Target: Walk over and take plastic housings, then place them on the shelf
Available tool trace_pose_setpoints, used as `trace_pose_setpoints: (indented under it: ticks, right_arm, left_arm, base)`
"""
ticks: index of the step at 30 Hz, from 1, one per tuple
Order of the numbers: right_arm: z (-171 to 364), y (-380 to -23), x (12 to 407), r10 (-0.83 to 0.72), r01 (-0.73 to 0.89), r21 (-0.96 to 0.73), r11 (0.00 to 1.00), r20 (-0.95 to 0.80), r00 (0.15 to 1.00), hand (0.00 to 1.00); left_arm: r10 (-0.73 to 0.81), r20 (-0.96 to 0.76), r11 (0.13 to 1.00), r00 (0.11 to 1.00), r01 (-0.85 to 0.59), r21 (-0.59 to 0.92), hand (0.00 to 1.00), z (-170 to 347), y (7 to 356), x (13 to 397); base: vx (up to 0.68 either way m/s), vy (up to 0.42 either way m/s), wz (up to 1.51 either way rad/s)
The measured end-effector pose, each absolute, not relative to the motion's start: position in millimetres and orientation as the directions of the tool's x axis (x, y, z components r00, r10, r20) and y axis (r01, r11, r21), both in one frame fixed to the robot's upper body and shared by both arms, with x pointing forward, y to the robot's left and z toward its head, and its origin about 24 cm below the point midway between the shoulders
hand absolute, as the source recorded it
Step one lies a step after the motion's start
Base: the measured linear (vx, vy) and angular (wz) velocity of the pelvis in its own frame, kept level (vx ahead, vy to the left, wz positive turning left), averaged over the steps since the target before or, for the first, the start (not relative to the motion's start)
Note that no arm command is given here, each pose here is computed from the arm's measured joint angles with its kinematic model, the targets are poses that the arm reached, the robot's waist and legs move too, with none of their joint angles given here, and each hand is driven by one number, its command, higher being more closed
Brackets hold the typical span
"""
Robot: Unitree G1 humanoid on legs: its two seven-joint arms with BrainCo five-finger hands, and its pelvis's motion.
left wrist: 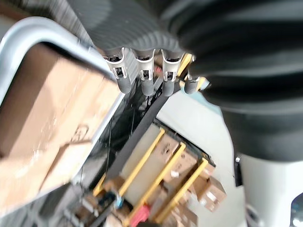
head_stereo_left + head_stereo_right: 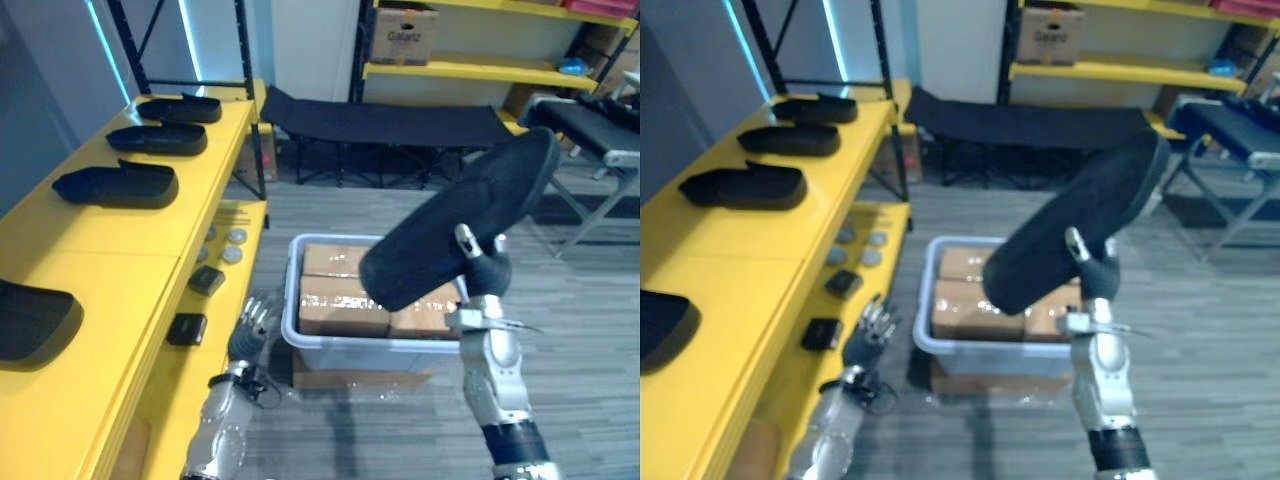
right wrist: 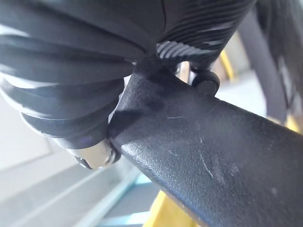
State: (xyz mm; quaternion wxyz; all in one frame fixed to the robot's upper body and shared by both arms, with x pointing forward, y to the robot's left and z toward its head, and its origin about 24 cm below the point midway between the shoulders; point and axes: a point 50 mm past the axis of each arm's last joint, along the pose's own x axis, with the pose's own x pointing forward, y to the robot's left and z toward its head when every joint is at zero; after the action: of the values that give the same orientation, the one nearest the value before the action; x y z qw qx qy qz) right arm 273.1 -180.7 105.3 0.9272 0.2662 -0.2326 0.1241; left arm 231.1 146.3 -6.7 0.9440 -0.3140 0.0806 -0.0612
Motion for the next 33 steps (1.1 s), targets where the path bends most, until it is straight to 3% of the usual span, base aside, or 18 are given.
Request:
trace_pose_setpoints:
  ticks: [6,9,16,18,25,33]
  right_arm:
    - [108,-148,272,0.375,-0.693,0.457,0.558,0.606,0.702,1.00]
    - [104,-134,270,0.478,-0.764,0.435,0.477,0.601,0.641,1.00]
    - [85,-129,268,0.591,-0.815,0.425,0.394,0.562,0.579,1.00]
    - [84,-130,268,0.609,-0.824,0.415,0.385,0.556,0.565,1.00]
    - [84,-135,269,0.645,-0.847,0.383,0.368,0.551,0.530,1.00]
    - [74,-135,270,0.643,-0.828,0.423,0.369,0.527,0.555,1.00]
  left_arm:
    - [-0.387,-0.164,0.747,0.907,0.204,-0.633,0.00,-20,141,242]
    - [-0.483,-0.156,0.722,0.861,0.292,-0.628,0.00,-17,144,254]
    - [-0.696,0.003,0.544,0.718,0.530,-0.651,0.00,13,134,273]
    - [-0.705,0.026,0.516,0.709,0.538,-0.667,0.00,17,134,276]
    - [-0.671,-0.056,0.513,0.739,0.409,-0.755,0.00,-2,149,277]
    - [-0.523,-0.223,0.566,0.823,0.140,-0.813,0.00,-46,176,253]
  base:
    - [0.00,-0.021,-0.09]
    - [0.00,0.000,0.00]
    - [0.00,-0.002,-0.01]
    - [0.00,0.000,0.00]
    - [-0.01,0.001,-0.07]
    - [-0.01,0.005,0.03]
